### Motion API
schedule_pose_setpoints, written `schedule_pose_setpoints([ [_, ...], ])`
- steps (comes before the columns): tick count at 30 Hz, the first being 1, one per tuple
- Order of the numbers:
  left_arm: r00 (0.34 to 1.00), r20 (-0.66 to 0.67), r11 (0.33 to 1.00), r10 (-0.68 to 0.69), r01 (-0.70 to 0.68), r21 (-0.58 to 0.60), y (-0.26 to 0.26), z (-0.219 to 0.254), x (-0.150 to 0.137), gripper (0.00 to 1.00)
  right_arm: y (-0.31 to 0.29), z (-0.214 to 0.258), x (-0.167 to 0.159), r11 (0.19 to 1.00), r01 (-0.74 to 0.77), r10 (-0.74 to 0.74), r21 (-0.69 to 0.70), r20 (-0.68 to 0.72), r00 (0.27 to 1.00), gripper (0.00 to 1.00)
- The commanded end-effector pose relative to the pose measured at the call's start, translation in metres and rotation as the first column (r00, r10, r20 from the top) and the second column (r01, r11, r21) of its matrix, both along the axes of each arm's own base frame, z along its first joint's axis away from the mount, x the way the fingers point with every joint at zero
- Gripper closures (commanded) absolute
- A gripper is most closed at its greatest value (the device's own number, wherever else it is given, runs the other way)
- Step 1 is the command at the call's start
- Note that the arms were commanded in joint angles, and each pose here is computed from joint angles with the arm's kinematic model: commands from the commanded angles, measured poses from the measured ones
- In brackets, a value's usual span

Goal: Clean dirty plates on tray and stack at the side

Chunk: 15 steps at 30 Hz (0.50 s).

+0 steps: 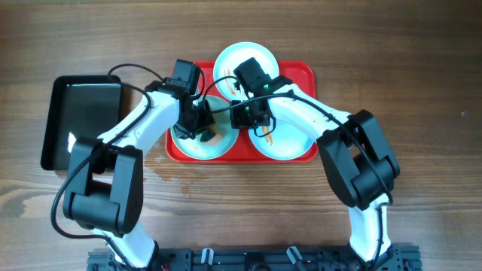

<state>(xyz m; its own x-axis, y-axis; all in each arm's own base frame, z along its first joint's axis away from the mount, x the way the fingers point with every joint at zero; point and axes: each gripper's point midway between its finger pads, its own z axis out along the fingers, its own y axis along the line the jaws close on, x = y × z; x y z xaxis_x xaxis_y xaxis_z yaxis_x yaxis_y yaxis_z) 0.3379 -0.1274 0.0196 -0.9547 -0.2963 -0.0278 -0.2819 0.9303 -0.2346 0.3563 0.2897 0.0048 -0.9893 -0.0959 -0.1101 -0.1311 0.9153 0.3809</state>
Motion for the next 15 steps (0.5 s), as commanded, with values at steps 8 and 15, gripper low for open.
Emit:
schedule_pose_setpoints([
  [8,0.999,-0.013,0.909,0.029,-0.021,0.417,0.076,-0.013,-0.015,0.96,-0.002,-0.002,0.003,1.0,0.014,-0.014,-0.01,-0.009,1.0,0.96],
  [15,0.998,0.048,0.906,0.03,-0.047,0.421,0.076,0.001,-0.001,0.96,-0.002,-0.002,0.003,1.0,0.01,-0.011,-0.011,-0.008,1.0,0.96],
])
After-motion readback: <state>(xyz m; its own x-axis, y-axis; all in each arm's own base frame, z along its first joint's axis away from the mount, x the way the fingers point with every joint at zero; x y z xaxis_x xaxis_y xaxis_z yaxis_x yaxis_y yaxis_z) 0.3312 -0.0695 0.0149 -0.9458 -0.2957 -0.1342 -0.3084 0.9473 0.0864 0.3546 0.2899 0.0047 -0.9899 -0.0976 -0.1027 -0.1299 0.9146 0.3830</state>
